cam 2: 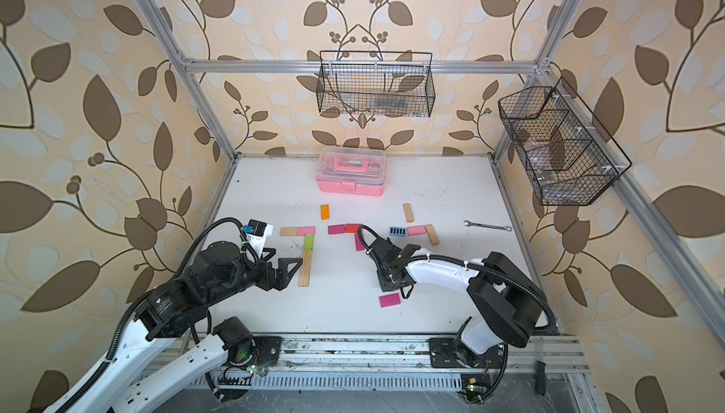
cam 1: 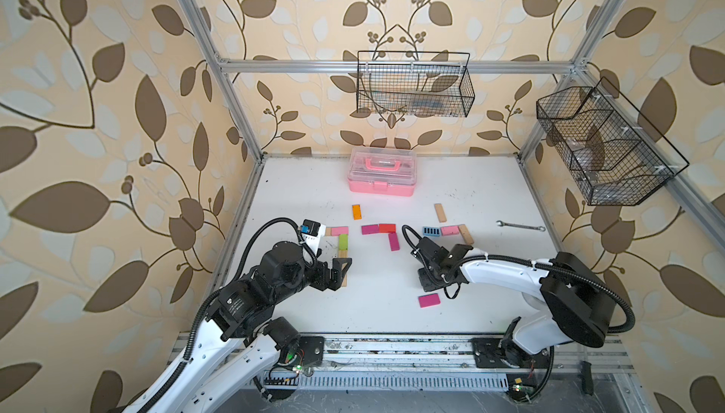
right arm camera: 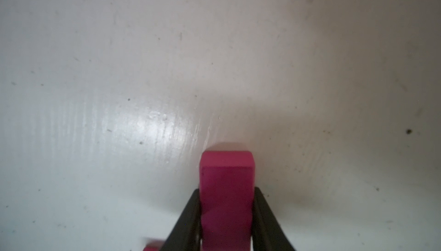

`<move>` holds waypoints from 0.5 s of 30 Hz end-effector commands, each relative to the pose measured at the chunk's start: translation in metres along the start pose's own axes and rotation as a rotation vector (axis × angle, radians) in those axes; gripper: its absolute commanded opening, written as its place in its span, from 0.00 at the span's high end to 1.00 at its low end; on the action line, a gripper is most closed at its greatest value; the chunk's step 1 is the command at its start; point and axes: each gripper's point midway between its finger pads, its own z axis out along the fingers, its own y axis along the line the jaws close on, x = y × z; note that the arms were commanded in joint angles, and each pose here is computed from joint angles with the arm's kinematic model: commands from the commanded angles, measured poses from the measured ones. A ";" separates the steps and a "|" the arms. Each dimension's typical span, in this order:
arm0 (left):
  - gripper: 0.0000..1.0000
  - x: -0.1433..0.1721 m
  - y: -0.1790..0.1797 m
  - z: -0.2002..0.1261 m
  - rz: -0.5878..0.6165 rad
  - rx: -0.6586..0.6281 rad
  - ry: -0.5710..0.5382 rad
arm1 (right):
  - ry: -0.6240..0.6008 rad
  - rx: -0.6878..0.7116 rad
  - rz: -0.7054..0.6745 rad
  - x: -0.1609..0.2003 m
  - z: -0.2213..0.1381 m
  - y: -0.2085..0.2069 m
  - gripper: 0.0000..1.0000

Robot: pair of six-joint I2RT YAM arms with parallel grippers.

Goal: Assemble the number 7 with building blocks
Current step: Pick up the building block from the center of the board.

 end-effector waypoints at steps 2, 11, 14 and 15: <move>0.01 -0.008 -0.008 -0.003 0.017 0.036 -0.028 | 0.009 0.002 -0.039 -0.003 -0.002 0.005 0.75; 0.01 -0.008 -0.009 -0.006 0.015 0.047 -0.037 | -0.044 -0.154 0.041 -0.035 -0.003 0.064 0.75; 0.01 -0.008 -0.009 -0.006 0.012 0.048 -0.043 | -0.053 -0.180 0.084 -0.042 0.001 0.077 0.75; 0.01 -0.008 -0.009 -0.006 0.011 0.049 -0.042 | -0.056 -0.190 0.102 -0.044 0.002 0.080 0.75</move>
